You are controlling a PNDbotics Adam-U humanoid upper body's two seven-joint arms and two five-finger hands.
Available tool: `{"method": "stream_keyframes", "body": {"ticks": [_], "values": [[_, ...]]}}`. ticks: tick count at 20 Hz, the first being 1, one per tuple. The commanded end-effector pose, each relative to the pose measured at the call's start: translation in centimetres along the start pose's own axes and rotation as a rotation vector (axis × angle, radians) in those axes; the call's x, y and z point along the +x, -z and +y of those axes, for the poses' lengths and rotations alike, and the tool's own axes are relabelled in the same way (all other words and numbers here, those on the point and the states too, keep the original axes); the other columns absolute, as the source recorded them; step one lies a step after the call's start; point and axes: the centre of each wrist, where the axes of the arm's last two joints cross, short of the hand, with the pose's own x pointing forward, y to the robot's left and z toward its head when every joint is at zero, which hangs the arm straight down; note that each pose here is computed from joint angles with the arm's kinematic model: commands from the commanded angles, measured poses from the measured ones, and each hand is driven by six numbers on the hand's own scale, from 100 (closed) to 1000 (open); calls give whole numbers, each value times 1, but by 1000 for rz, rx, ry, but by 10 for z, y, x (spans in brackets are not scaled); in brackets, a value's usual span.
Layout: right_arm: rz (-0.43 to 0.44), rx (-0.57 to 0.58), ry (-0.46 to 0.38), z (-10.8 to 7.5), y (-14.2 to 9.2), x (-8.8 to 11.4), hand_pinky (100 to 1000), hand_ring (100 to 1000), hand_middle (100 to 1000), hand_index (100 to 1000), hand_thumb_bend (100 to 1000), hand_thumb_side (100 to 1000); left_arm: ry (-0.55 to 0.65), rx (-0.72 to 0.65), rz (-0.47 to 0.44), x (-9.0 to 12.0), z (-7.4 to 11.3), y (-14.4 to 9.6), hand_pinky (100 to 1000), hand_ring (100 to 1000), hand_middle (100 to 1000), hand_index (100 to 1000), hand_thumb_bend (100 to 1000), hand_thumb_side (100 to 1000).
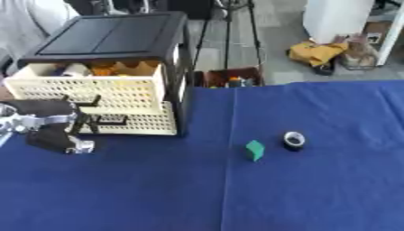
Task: Pick up objects from table and place into drawer.
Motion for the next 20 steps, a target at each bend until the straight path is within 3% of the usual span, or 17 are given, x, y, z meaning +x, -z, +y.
{"method": "stream_keyframes", "body": {"ticks": [1, 20], "values": [[-22, -10, -4, -8, 7, 4, 230, 406, 393, 479, 100, 770, -37, 38, 9, -4, 14, -6, 100, 178, 394, 833, 354, 954], [-3, 3, 3, -8, 4, 2, 226, 404, 391, 478, 100, 767, -122, 81, 150, -13, 29, 1, 100, 185, 400, 834, 361, 951]]}}
